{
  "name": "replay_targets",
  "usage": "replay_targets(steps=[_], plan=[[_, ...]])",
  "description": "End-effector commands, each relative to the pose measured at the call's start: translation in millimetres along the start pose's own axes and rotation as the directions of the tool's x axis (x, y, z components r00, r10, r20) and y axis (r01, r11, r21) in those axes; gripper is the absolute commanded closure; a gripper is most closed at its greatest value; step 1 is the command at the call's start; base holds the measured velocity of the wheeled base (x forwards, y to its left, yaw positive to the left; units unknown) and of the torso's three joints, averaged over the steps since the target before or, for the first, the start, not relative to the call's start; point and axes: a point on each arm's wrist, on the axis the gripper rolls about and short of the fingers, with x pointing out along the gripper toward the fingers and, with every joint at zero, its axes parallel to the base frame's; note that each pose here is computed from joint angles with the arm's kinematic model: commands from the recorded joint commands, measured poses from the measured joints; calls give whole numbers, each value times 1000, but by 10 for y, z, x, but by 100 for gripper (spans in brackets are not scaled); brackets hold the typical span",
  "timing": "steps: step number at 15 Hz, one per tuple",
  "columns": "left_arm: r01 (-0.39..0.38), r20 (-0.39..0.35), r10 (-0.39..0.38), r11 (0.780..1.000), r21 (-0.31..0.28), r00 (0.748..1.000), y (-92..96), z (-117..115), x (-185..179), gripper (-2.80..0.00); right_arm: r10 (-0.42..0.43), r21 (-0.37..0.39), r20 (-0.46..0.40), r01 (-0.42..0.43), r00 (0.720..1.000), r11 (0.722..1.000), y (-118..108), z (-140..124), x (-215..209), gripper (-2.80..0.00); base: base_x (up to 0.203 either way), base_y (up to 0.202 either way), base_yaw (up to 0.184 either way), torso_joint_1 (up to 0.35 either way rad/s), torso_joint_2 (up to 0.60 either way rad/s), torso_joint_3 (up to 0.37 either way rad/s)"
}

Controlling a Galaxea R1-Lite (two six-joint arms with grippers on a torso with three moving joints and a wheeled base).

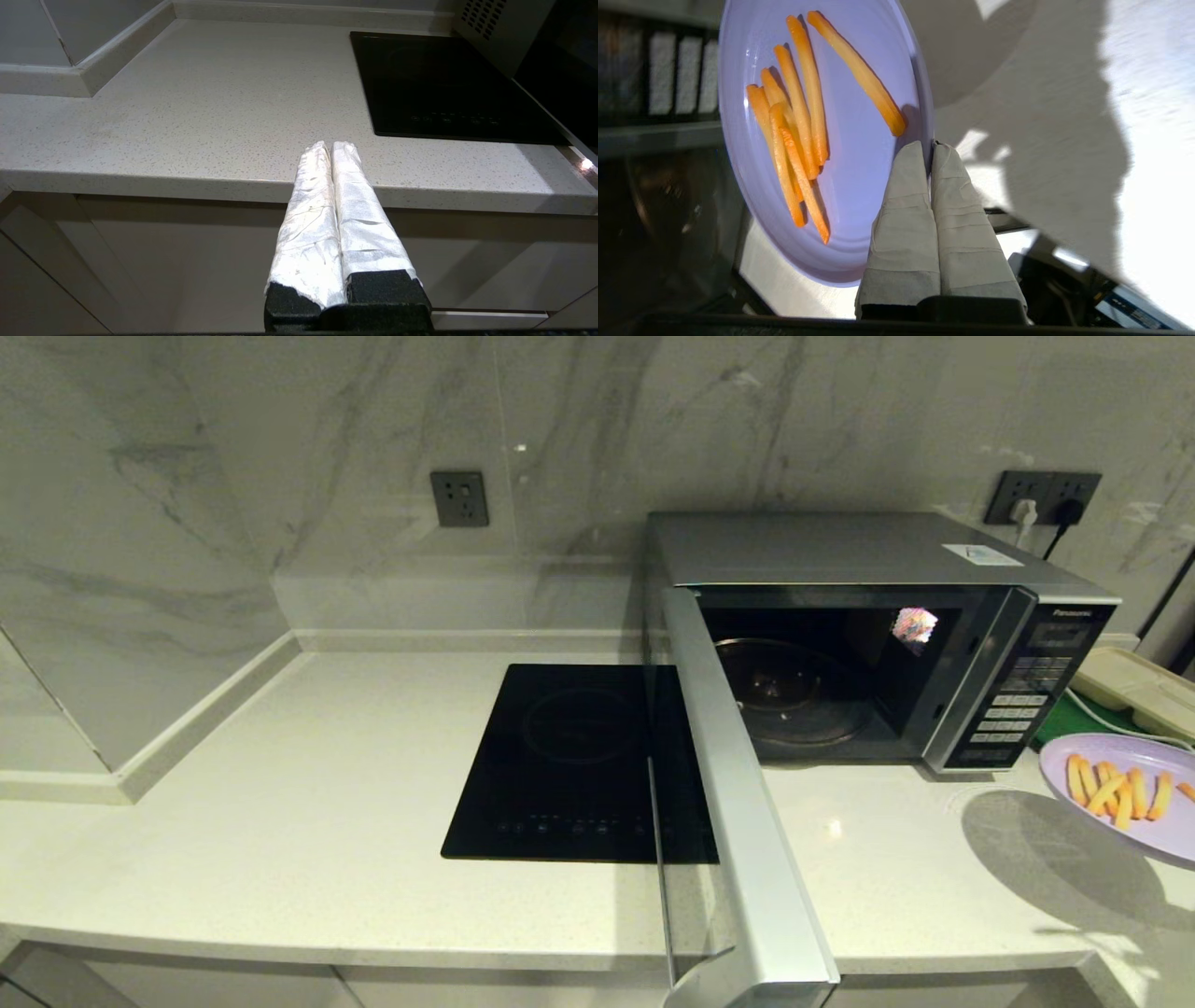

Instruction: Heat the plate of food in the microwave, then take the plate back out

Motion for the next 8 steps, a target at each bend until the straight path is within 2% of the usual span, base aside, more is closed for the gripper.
replay_targets(steps=[1,3,6,8], plan=[[-1,0,1,1000,0,1000,0,0,0,0,-43,57,-14,44,999,997,-251,158,112,0,0,0,0,0,0,0],[-1,0,1,1000,0,1000,0,0,0,0,-12,77,-52,16,999,997,-435,257,188,0,0,0,0,0,0,0],[-1,0,1,1000,0,1000,0,0,0,0,1,103,-62,6,998,995,-684,397,394,0,0,0,0,0,0,0],[-1,0,1,1000,0,1000,0,0,0,0,45,82,-53,-41,998,996,-918,440,522,0,0,0,0,0,0,0]])
